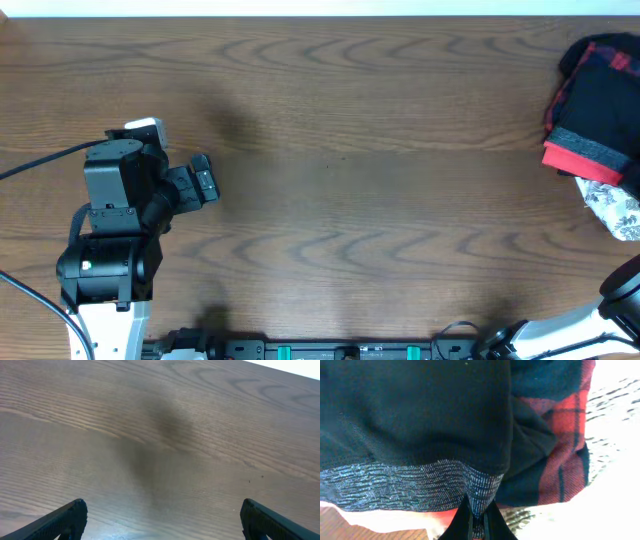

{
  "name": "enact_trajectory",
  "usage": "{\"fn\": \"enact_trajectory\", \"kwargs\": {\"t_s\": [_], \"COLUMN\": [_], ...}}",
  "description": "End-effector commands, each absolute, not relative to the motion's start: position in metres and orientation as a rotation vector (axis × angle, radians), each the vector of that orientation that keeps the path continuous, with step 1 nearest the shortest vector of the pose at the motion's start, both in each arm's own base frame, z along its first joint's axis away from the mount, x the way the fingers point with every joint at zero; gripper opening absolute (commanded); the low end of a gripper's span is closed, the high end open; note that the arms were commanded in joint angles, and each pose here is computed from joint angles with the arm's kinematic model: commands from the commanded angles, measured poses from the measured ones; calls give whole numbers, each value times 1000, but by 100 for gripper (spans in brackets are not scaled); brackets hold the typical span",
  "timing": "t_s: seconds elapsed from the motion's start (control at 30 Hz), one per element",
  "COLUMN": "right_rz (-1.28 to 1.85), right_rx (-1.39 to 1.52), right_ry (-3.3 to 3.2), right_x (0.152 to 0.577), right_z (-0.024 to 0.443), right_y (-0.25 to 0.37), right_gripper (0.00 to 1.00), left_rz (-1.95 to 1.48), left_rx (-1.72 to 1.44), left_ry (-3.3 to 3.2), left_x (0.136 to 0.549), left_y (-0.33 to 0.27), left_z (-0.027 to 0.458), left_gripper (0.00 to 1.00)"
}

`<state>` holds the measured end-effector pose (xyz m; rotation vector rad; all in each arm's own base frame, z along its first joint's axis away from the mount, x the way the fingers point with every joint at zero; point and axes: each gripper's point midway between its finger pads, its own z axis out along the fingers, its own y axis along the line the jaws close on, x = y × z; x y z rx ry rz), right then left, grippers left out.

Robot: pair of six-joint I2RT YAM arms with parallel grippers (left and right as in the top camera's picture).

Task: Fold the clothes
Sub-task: 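Close the right gripper on the red-grey waistband of the black pants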

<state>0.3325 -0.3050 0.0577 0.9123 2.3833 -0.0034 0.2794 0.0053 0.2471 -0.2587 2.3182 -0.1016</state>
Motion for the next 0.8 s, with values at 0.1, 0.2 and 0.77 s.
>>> {"fn": "enact_trajectory", "kwargs": {"t_s": [0.1,0.2,0.77], "right_rz": [44,12,70], "right_rx": [803,737,-59], "right_ry": [2322,2268,2002], "right_x": [350,354,373], "right_z": [101,142,320], "right_y": [-287,-274,-66], "right_gripper": [1,1,1], "left_rz": [-83,-83,-83], "left_rx": [-269,-269,-270], "left_ry": [2294,2294,2295], "left_x": [282,282,282], "left_y": [10,10,10], "left_z": [256,256,256], "left_gripper": [98,98,98]}}
